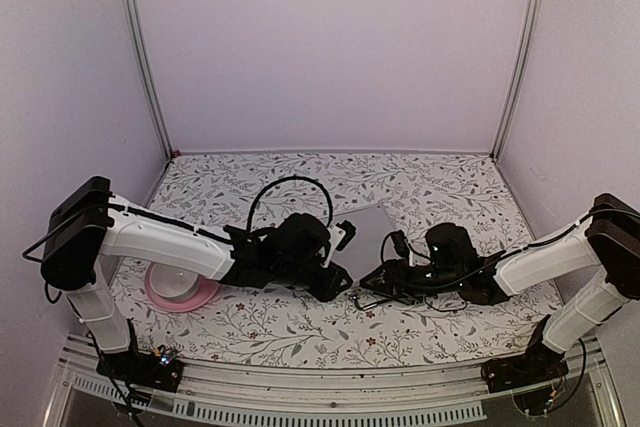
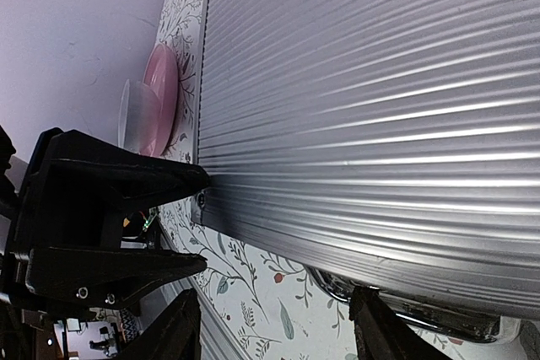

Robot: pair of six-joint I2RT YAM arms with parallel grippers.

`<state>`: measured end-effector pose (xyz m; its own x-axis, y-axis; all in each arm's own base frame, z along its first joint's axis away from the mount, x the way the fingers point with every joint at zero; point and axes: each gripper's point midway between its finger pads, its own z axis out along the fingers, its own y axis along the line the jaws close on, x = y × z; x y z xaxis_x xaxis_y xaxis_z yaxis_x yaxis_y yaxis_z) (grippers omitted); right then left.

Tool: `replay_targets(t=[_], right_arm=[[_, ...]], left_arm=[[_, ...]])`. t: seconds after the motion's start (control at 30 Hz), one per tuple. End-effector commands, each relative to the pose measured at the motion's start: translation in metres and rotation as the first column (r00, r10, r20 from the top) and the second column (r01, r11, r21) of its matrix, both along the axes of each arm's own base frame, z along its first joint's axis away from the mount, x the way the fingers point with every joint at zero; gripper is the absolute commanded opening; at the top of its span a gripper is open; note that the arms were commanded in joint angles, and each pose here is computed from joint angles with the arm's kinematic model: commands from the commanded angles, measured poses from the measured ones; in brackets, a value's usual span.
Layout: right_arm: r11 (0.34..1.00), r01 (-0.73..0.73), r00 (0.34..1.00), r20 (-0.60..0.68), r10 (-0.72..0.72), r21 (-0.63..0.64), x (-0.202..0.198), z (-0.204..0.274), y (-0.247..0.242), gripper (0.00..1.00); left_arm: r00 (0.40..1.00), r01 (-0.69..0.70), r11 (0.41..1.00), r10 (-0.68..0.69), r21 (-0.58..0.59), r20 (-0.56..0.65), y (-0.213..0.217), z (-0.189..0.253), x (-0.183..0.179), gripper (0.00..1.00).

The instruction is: Pack up texas hold em set

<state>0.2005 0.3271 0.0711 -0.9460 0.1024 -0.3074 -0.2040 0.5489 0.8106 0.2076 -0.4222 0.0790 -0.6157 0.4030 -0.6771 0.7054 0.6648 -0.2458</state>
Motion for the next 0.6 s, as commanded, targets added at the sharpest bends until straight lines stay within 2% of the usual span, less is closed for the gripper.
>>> replay_targets(t=[0.0, 0.17, 0.57], right_arm=[[0.998, 0.004, 0.997, 0.077, -0.009, 0.067, 0.008, 0.025, 0.008, 0.61], [0.999, -0.001, 0.998, 0.06, -0.002, 0.044, 0.008, 0.012, 0.009, 0.61], [0.998, 0.015, 0.994, 0.106, -0.021, 0.057, 0.018, 0.021, 0.014, 0.61]], left_arm=[[0.994, 0.042, 0.989, -0.027, 0.142, -0.103, 0.019, -0.047, -0.027, 0.4], [0.994, 0.043, 0.989, -0.029, 0.144, -0.102, 0.019, -0.047, -0.027, 0.4], [0.994, 0.04, 0.988, -0.025, 0.151, -0.104, 0.021, -0.048, -0.027, 0.4]])
